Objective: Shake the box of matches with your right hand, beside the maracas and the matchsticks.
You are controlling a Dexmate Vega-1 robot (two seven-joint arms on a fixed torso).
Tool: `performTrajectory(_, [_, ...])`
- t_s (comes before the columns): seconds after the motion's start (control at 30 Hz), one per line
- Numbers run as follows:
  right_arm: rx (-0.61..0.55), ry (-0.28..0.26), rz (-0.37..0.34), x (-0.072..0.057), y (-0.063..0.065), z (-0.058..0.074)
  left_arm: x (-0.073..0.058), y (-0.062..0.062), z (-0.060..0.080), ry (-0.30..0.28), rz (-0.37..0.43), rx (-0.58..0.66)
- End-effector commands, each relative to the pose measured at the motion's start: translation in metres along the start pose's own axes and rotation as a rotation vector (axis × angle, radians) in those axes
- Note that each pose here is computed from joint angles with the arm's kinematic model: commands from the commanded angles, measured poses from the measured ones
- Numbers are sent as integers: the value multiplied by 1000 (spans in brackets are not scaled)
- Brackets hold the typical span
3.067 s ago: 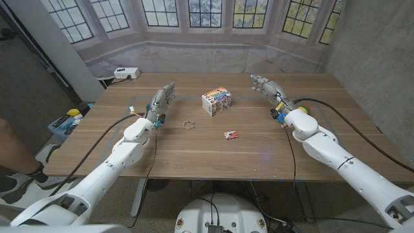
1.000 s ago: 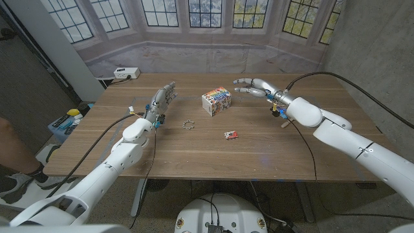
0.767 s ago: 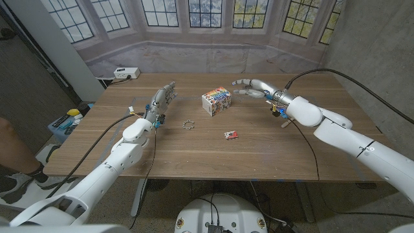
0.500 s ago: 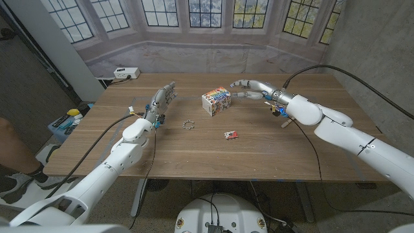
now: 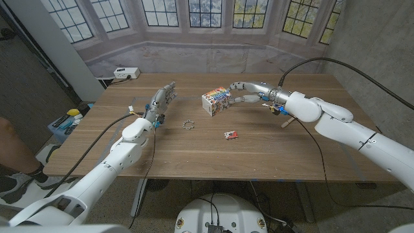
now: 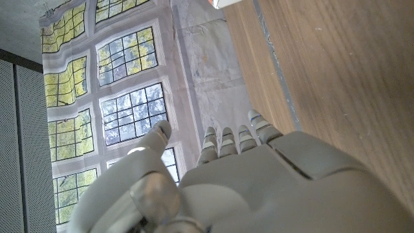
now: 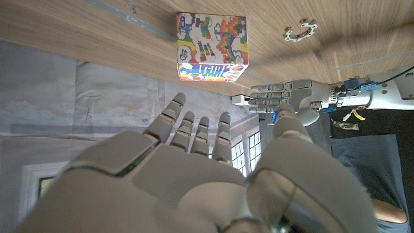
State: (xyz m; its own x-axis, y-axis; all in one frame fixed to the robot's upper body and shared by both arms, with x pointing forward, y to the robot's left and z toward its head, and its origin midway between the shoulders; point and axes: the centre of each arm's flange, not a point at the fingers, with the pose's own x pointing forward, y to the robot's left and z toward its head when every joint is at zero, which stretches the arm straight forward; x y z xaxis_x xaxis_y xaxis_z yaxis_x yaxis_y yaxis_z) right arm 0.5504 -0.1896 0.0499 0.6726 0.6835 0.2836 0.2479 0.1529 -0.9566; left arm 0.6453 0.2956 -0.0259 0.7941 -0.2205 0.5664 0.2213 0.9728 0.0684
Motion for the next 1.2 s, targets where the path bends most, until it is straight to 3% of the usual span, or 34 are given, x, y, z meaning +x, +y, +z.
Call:
performTrajectory(0.03, [-99, -20, 52, 0, 0, 6, -2, -1, -1, 9, -2, 10])
performTrajectory(0.77, [-268, -27, 156, 6, 3, 17, -6, 3, 4, 0, 16, 17])
performTrajectory(1.2, [-306, -50, 227, 10, 5, 18, -9, 6, 2, 6, 26, 10])
